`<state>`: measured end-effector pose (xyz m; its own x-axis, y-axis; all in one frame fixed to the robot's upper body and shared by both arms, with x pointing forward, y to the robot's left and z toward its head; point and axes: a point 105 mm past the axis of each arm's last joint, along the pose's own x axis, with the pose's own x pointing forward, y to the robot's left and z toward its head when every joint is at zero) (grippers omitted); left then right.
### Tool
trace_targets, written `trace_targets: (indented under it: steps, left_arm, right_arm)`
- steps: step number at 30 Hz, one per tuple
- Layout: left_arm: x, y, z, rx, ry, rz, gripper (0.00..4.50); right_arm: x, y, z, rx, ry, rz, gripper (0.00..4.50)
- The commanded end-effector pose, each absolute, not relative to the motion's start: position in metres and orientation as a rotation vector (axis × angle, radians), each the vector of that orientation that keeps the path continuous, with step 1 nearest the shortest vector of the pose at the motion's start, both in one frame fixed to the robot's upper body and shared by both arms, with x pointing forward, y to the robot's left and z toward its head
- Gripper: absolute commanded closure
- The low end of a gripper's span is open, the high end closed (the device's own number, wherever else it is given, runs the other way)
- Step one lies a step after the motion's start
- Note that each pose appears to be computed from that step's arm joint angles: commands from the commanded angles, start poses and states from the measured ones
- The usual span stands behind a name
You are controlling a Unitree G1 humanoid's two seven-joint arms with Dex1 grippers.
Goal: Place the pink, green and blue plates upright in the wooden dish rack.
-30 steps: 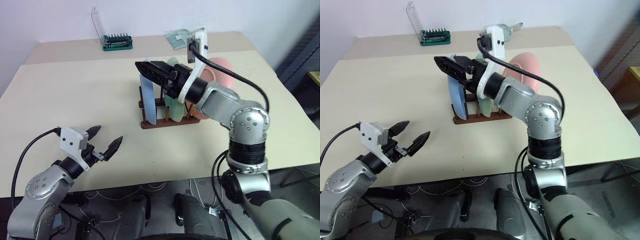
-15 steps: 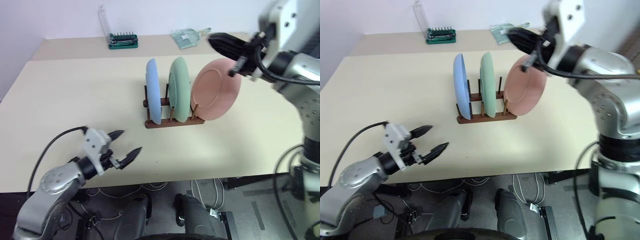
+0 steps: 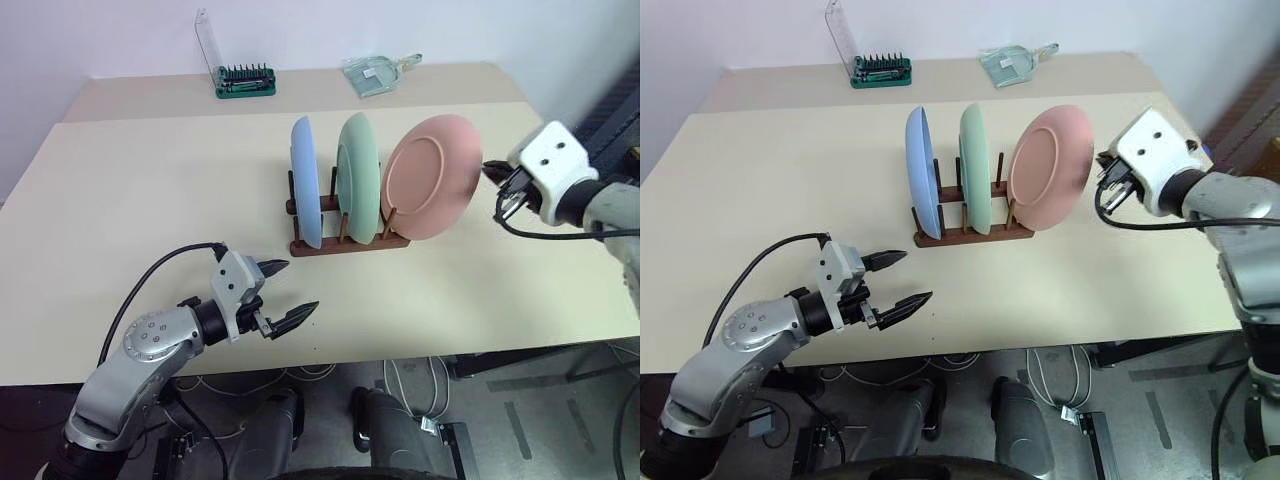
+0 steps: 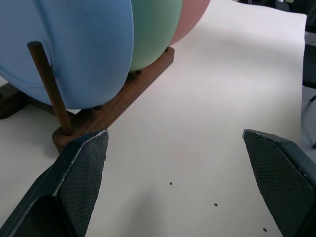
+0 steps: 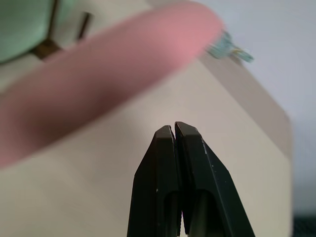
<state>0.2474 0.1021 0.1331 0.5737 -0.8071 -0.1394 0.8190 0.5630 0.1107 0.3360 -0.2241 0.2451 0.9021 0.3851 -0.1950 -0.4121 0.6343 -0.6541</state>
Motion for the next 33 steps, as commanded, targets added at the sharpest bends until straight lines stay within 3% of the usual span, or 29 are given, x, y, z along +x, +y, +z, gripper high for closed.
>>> trace_targets:
  steps: [1,14,19,25,33]
  left_arm:
    - [0.244,0.102,0.14,0.172,0.036,-0.951,0.0]
    - [0.246,0.106,0.139,0.151,0.024,-0.9,0.0]
    - [0.267,0.153,0.135,0.165,0.028,-0.684,0.0]
    - [0.265,0.232,0.121,0.254,0.098,-0.454,0.0]
    - [0.253,0.259,0.114,0.242,0.13,-0.383,0.0]
  right_arm:
    - [0.326,-0.198,0.269,-0.758,-0.088,0.544,4.44]
    - [0.329,-0.196,0.273,-0.77,-0.092,0.554,4.44]
    - [0.341,-0.239,0.238,-0.719,0.026,0.466,4.44]
    - [0.345,-0.284,0.185,-0.567,0.118,0.389,4.44]
    - [0.349,-0.286,0.153,-0.423,0.111,0.395,4.44]
